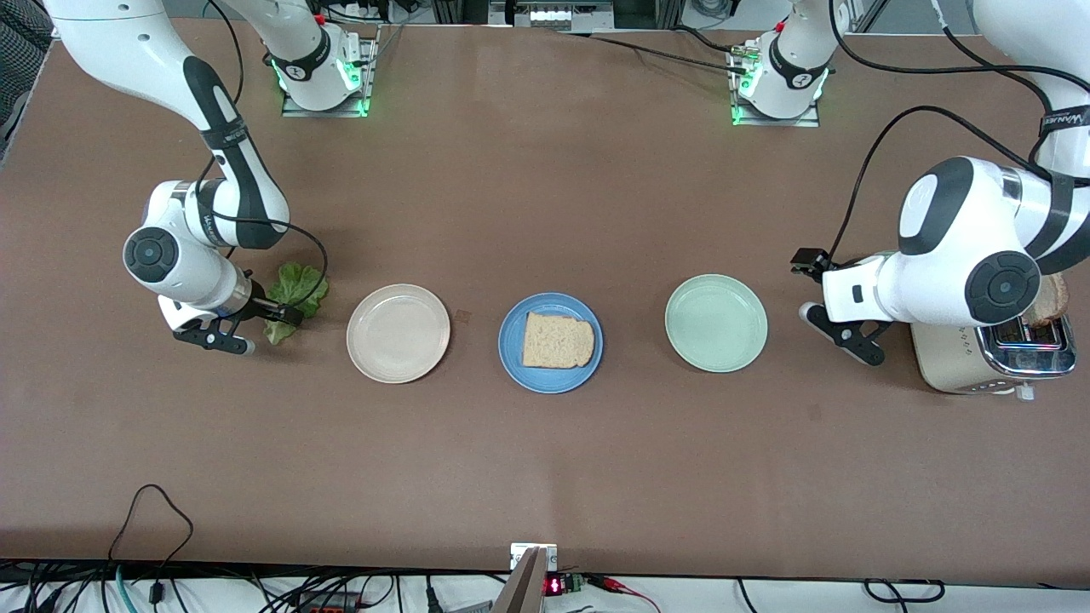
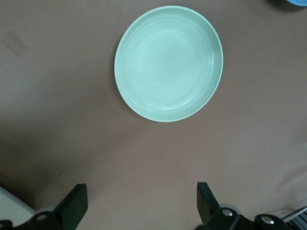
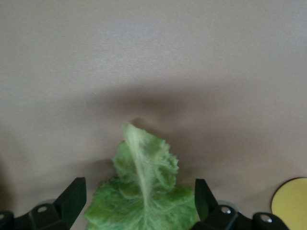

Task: Make sandwich in blue plate with both arms
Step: 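Grasp the green lettuce leaf with the right gripper and lift it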

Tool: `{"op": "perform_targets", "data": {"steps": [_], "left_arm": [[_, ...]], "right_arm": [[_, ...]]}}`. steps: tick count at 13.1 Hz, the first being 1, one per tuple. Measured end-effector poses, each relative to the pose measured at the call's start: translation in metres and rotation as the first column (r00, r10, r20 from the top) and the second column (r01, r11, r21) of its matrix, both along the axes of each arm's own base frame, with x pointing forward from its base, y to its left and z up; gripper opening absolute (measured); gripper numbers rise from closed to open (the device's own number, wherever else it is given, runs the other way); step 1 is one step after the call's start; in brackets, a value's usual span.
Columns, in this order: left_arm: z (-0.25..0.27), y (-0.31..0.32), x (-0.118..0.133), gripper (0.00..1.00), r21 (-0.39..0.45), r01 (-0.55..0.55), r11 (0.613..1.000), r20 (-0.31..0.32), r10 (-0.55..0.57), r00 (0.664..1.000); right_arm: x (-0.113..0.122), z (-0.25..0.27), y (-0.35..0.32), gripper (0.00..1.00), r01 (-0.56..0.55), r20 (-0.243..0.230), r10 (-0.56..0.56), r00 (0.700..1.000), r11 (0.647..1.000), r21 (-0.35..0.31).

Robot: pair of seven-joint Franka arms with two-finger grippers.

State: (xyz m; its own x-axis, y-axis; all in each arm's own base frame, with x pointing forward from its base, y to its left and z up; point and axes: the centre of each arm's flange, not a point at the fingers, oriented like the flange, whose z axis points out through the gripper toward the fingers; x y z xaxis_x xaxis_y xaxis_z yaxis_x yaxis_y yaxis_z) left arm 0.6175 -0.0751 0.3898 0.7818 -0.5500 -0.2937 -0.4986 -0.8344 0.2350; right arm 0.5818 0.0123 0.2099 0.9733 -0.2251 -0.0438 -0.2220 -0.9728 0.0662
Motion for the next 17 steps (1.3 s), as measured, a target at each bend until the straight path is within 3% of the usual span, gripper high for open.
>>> {"op": "perform_targets", "data": {"steps": [4, 7, 11, 14, 17], "left_arm": [[0.032, 0.042, 0.006, 1.00, 0.025, -0.067, 0.997, -0.030, 0.068, 0.997], [0.046, 0.058, 0.008, 1.00, 0.052, -0.126, 0.991, -0.032, 0.127, 0.991], [0.061, 0.047, 0.003, 1.00, 0.117, -0.140, 0.983, -0.061, 0.147, 0.987], [0.072, 0.049, 0.004, 1.00, 0.123, -0.154, 0.980, -0.051, 0.162, 0.986], [0.083, 0.058, 0.008, 1.00, 0.120, -0.177, 0.977, -0.024, 0.181, 0.983]], "right_arm": [[-0.001, -0.014, -0.005, 0.99, 0.006, -0.005, -0.006, 1.000, 1.000, -0.004], [-0.001, -0.019, -0.005, 0.89, 0.006, -0.005, -0.006, 1.000, 1.000, -0.005], [-0.001, -0.019, -0.005, 0.36, 0.006, -0.005, -0.006, 1.000, 1.000, -0.005], [-0.001, -0.019, -0.005, 0.04, 0.006, -0.005, -0.006, 1.000, 1.000, -0.005], [0.002, -0.011, -0.004, 0.04, 0.004, 0.002, -0.004, 1.000, 1.000, -0.003]]}}
